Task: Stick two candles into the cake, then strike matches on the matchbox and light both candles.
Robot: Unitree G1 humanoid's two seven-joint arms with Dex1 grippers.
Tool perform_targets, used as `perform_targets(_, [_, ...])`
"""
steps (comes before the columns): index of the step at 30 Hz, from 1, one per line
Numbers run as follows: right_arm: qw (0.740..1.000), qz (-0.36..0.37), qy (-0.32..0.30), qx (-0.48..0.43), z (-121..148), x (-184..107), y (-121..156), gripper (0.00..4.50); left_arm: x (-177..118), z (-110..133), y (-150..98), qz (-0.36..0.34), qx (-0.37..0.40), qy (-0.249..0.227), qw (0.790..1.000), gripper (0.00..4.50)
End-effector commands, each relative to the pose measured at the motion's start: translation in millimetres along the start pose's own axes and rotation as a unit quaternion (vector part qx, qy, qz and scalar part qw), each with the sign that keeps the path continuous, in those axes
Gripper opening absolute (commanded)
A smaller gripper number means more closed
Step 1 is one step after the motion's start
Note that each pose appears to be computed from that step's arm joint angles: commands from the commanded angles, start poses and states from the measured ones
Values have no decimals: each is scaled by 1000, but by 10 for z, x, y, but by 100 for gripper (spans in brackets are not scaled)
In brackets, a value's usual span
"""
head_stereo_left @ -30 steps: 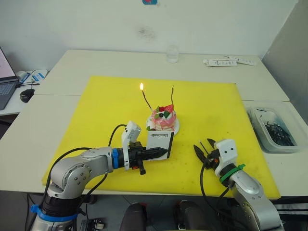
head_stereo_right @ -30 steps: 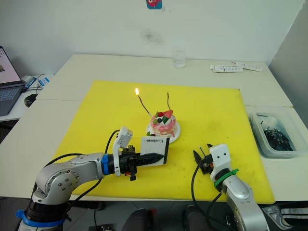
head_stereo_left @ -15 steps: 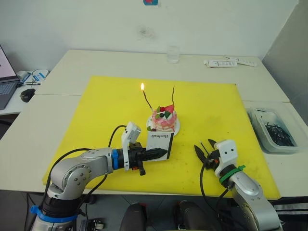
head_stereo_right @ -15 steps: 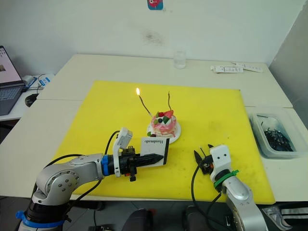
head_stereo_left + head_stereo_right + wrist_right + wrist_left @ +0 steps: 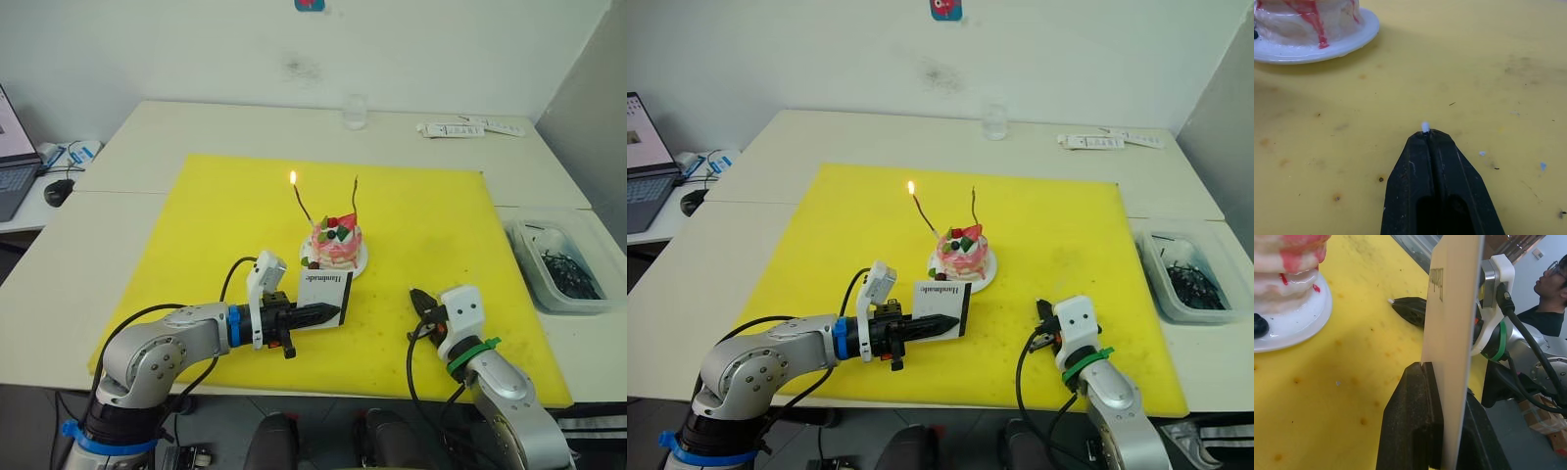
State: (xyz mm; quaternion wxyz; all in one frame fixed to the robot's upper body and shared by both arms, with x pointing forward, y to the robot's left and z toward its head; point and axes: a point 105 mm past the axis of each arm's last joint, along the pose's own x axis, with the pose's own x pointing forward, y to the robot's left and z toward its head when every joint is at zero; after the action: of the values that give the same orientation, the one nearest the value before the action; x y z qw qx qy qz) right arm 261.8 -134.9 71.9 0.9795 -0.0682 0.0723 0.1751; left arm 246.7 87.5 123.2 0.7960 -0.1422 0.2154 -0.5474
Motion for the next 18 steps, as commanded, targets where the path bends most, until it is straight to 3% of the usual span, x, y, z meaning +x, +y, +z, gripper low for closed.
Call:
perform_targets(1, [1000, 2, 6, 0, -13, -38, -13, 4, 9, 63, -50, -6, 14, -14, 1000, 0])
perform_targets(9, [996, 68, -32, -57, 398, -115, 82, 4, 79, 159, -77, -9, 8, -32, 999, 0])
perform_targets(18, [965, 190, -26, -181, 884, -301, 287, 4, 201, 313, -41, 2, 25, -54, 998, 0])
